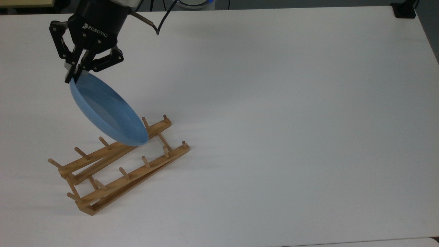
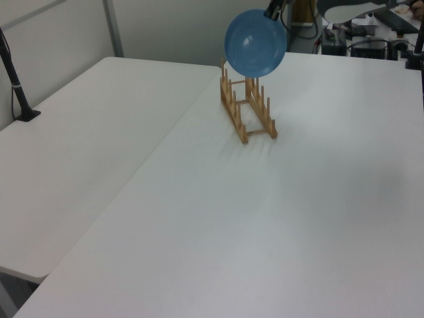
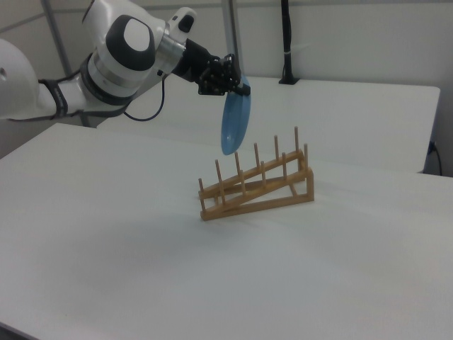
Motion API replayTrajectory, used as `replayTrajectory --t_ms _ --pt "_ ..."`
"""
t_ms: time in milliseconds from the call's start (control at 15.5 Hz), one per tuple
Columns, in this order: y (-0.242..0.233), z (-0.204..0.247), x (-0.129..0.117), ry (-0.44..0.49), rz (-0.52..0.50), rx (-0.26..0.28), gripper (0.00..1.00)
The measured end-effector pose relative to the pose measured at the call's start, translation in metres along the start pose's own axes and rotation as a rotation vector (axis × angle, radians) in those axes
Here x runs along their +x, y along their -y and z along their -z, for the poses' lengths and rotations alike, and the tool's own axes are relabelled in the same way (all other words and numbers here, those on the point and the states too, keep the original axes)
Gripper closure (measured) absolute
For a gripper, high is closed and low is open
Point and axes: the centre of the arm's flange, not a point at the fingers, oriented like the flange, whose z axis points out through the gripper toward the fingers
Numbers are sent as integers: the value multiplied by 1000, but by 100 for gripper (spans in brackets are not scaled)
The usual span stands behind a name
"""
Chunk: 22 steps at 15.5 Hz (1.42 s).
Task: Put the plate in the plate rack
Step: 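Lift the plate and tilt it upright, carrying it over the rack, then lower the upright plate between the rack's wooden pegs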
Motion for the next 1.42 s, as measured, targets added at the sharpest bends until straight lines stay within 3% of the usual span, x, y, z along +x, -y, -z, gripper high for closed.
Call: replayTrajectory --t_ms 129,259,776,1422 --pt "11 -2 -2 -10 19 -63 95" --pt "25 -5 -5 -15 29 -90 95" --pt "71 -11 -11 -14 119 -79 95" --pt "97 -39 -24 -14 163 -139 95"
